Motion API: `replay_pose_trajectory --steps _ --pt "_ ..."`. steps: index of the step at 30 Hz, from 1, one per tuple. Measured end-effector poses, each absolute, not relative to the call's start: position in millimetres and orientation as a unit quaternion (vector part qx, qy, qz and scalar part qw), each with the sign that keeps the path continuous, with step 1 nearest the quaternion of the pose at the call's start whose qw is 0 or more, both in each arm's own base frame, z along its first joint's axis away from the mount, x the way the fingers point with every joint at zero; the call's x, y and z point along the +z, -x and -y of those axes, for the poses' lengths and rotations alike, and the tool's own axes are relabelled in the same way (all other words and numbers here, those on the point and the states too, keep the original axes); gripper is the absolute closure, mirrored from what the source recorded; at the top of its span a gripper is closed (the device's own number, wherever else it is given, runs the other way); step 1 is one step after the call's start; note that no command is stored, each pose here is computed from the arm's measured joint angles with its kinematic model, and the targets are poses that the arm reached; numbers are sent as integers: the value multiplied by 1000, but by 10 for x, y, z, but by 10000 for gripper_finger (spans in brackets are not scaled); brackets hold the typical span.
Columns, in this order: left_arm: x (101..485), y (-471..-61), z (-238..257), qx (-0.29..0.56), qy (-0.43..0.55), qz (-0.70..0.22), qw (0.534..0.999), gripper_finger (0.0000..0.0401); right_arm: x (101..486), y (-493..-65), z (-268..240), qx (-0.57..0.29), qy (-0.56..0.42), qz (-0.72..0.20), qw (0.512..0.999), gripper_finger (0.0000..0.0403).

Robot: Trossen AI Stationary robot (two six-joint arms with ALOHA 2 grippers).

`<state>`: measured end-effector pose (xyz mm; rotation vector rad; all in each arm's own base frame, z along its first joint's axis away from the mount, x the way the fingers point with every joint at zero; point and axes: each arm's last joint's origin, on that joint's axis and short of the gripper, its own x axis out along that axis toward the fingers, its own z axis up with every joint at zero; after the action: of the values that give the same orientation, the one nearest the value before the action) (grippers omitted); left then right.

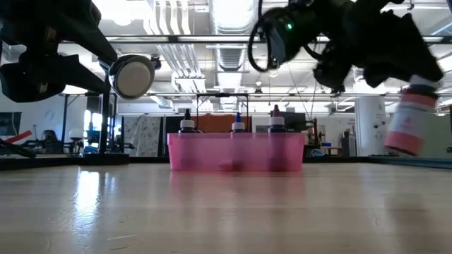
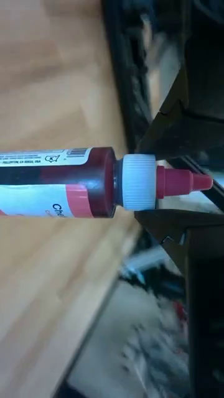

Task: Pick & Place food coloring
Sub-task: Put the pink food coloring bottle into the pink bin

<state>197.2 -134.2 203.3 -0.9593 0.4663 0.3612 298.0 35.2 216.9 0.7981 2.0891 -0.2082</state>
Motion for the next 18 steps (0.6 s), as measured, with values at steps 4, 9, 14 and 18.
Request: replay_pose_trajectory --steps 4,9,14,18 --pt "2037 -1973 1335 179 452 -210 848 231 2046 -2892 -376 -83 -343 -851 389 292" --pt "2038 -1973 1332 182 451 -206 849 231 1831 -2706 -382 -97 -360 -869 325 292" --pt "2038 -1974 1332 182 451 -206 849 231 1681 -2542 -385 -109 -358 -882 285 290" --pt "2038 -1973 1334 182 451 -206 849 231 1635 -2478 -399 -105 -351 -888 279 279"
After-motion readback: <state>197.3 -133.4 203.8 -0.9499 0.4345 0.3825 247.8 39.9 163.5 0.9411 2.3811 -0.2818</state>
